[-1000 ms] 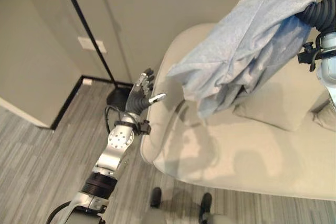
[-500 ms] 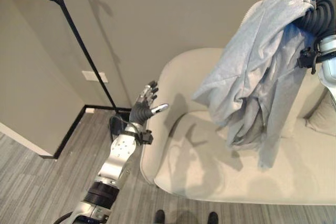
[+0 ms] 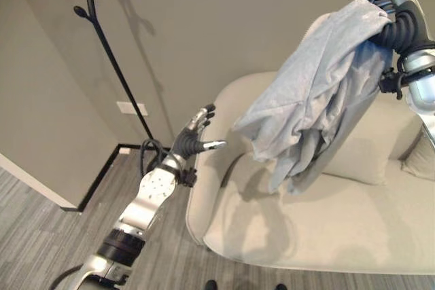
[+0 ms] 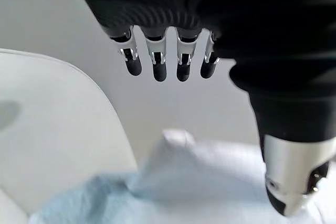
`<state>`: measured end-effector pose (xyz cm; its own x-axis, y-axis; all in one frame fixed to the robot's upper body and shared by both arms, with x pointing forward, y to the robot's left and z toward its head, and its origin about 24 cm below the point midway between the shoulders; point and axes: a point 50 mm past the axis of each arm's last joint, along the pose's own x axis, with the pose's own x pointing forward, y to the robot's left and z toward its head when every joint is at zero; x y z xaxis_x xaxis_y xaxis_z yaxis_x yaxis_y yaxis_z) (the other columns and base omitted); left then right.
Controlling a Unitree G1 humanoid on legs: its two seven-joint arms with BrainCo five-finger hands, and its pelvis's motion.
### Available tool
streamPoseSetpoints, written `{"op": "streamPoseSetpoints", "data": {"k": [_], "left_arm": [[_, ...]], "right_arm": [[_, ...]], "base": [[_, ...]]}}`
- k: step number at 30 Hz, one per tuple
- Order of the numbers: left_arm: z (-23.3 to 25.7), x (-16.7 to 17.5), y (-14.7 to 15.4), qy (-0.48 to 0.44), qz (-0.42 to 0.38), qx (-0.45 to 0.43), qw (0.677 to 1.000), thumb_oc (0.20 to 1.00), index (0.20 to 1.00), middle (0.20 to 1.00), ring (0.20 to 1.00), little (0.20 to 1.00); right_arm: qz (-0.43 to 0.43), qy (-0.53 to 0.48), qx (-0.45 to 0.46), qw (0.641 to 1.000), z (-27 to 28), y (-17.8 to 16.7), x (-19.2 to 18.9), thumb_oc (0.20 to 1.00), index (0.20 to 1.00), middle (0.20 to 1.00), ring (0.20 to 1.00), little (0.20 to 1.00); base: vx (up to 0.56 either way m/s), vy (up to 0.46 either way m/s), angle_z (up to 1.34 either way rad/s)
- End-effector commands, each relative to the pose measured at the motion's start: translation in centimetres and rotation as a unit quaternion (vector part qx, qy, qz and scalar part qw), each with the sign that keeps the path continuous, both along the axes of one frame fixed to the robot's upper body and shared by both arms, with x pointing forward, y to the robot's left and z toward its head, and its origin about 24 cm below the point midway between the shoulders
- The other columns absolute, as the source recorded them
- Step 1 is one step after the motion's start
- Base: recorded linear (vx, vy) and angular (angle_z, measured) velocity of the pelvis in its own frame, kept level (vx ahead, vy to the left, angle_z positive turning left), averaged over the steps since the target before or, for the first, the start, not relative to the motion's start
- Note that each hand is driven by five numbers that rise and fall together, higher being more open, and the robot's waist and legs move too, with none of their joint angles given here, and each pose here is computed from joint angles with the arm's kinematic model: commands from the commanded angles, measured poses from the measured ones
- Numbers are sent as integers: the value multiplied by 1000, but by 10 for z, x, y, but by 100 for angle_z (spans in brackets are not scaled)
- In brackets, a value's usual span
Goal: Hang the clothes on the sofa on the clothes rack.
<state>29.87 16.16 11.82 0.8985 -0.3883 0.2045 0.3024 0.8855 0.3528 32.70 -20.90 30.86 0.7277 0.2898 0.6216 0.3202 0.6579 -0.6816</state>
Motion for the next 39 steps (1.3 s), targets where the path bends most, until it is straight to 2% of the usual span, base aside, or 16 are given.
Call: {"op": "streamPoseSetpoints", "data": {"k": [1, 11, 16, 25, 39], "left_arm": [[25, 17, -7, -48, -15, 29, 998, 1000, 1000, 1000, 1000, 1000], [77, 42, -25, -132, -42, 143, 980, 1000, 1000, 1000, 1000, 1000], [85, 50, -35, -139, -47, 154, 977, 1000, 1000, 1000, 1000, 1000], [71, 54, -48, -115, -60, 168, 977, 1000, 1000, 1000, 1000, 1000], [17, 46, -54, -34, -65, 161, 984, 1000, 1000, 1000, 1000, 1000]], "right_arm": [[33, -62, 25, 997, 39, 13, -5, 200, 200, 200, 200, 200], [73, -53, 16, 996, 38, 32, -5, 200, 200, 200, 200, 200], [85, -54, 10, 995, 40, 41, -5, 200, 200, 200, 200, 200], [112, -71, 1, 991, 47, 57, -10, 200, 200, 200, 200, 200], [95, -93, 6, 991, 54, 51, -14, 200, 200, 200, 200, 200]], "base": [[0, 0, 0], [0, -1, 0], [-1, -4, -1], [2, -4, -3], [2, 1, -2]]}}
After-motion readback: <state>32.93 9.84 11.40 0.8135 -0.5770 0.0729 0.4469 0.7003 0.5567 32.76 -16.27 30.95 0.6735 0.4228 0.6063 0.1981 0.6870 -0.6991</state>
